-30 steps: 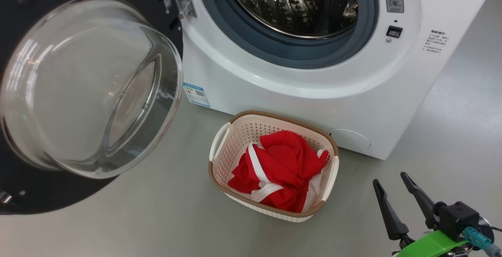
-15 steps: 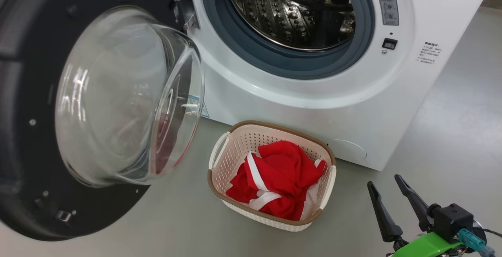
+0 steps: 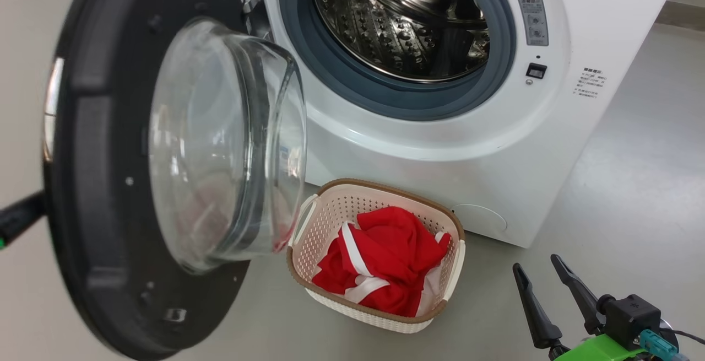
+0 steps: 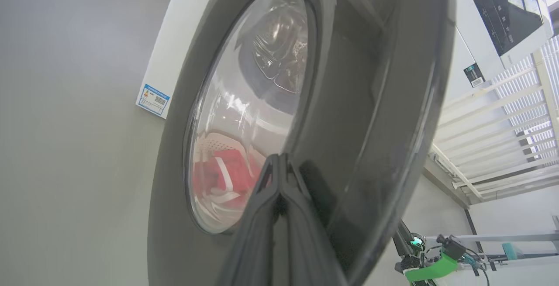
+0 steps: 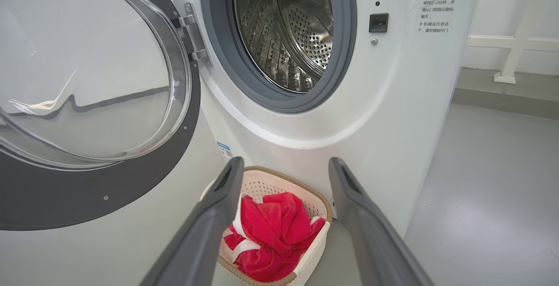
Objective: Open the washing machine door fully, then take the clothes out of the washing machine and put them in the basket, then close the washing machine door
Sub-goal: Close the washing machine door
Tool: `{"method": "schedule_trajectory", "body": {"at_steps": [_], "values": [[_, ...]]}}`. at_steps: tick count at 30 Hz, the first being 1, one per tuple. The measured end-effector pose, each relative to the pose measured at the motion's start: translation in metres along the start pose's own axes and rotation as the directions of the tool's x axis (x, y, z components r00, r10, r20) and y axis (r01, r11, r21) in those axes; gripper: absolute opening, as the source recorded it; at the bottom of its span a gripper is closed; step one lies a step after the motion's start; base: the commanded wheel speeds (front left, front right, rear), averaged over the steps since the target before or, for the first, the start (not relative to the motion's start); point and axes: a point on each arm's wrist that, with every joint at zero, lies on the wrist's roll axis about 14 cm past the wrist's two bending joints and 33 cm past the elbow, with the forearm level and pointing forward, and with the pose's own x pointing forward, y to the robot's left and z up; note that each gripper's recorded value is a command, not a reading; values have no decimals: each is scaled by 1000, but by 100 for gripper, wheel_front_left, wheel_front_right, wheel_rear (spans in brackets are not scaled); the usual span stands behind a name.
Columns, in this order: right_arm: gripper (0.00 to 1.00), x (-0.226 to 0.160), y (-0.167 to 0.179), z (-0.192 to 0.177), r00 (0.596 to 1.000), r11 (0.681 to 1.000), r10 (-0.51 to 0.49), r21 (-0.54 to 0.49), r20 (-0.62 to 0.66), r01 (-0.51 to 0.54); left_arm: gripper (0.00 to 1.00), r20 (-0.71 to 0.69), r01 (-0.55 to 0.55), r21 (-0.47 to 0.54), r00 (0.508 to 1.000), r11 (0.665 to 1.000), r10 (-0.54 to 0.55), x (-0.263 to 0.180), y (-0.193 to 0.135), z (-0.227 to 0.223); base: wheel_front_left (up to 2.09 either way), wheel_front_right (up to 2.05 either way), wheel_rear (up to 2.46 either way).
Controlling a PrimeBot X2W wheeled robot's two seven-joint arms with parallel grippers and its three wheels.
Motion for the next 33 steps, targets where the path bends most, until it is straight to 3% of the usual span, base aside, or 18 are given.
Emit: {"method": "schedule_trajectory", "body": {"at_steps": [17, 33], "values": [[100, -6, -7, 2, 999, 999, -31, 8, 9, 31, 0, -167, 252, 123, 959, 960, -230, 45, -86, -61, 0, 0, 0], [100, -14, -24, -1, 996, 996, -86, 20, 6, 85, 0, -174, 351, 149, 930, 924, -325, 88, -126, -86, 0, 0, 0]]}}
